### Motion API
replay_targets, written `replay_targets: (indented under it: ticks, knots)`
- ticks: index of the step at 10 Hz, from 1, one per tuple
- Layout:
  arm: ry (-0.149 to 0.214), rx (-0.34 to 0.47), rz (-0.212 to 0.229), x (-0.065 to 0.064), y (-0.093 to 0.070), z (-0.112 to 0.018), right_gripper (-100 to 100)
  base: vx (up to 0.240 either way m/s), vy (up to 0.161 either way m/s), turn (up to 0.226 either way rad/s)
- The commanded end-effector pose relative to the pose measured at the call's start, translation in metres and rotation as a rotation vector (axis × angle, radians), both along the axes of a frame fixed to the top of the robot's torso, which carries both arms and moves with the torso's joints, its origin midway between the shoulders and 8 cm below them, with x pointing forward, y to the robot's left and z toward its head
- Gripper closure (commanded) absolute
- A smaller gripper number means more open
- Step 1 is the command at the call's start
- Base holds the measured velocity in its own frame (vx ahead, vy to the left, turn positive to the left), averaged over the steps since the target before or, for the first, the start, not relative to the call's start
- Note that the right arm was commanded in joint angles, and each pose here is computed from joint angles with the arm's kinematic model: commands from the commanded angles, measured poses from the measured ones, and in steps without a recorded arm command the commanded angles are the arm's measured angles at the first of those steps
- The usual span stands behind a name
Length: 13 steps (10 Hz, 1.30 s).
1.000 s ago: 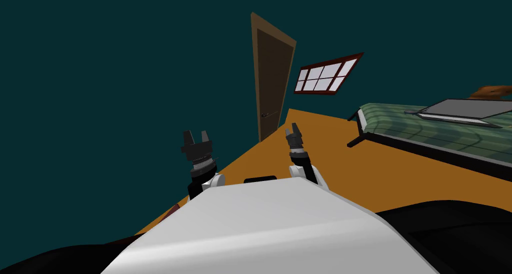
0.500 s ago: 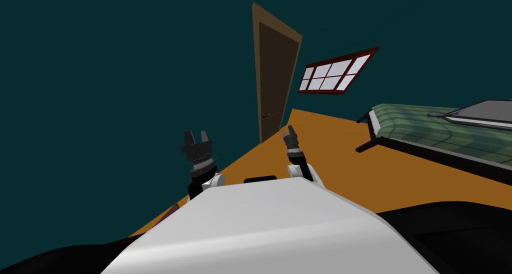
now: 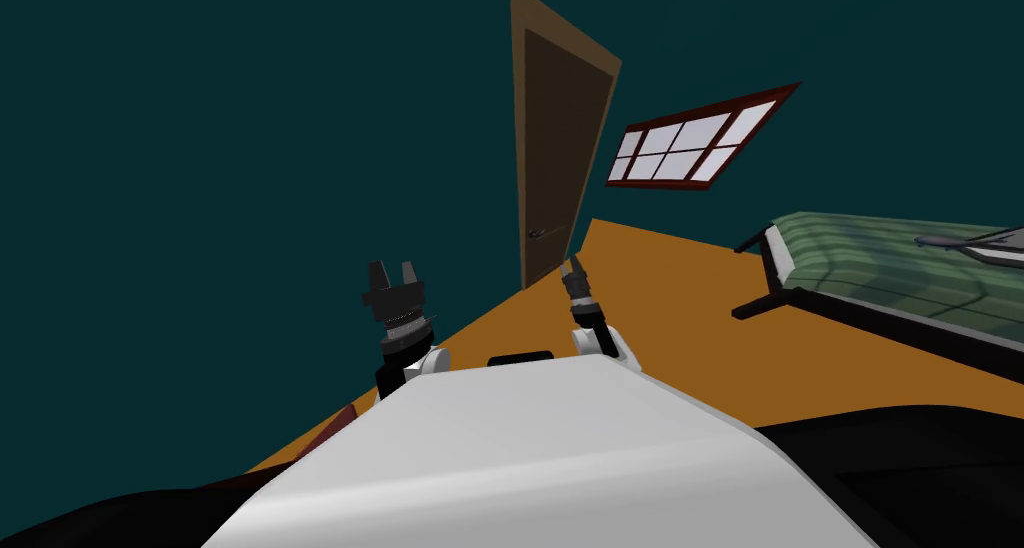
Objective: Pull the door open
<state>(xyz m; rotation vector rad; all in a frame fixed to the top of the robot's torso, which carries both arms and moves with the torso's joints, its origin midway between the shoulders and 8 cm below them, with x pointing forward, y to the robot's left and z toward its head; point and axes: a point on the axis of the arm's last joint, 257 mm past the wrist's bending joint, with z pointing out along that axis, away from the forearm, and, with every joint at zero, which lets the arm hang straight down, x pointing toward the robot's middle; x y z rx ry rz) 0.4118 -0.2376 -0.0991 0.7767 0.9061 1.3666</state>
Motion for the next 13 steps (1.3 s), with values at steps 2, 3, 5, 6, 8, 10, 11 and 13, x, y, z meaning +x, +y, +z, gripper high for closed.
replay_targets:
  ticks: [2, 3, 5, 6, 8, 10, 11, 13]
  knots:
    - [0.027, 0.004, 0.018, 0.007, 0.001, -0.017, -100, 0.089, -0.074, 0.089]
    - [0.037, 0.006, 0.024, 0.01, 0.002, -0.024, -100, 0.098, -0.063, 0.094]
    - [0.059, 0.008, 0.037, 0.016, 0.003, -0.038, -100, 0.091, -0.066, 0.088]
    - [0.07, 0.009, 0.043, 0.019, 0.003, -0.044, -100, 0.079, -0.077, 0.089]
    - [0.093, 0.011, 0.055, 0.025, 0.004, -0.058, -100, 0.086, -0.08, 0.095]
    - [0.117, 0.012, 0.066, 0.031, 0.004, -0.072, -100, 0.099, -0.079, 0.108]
    - [0.128, 0.012, 0.07, 0.033, 0.004, -0.079, -100, 0.087, -0.087, 0.107]
    - [0.151, 0.012, 0.079, 0.038, 0.003, -0.093, -100, 0.078, -0.08, 0.1]
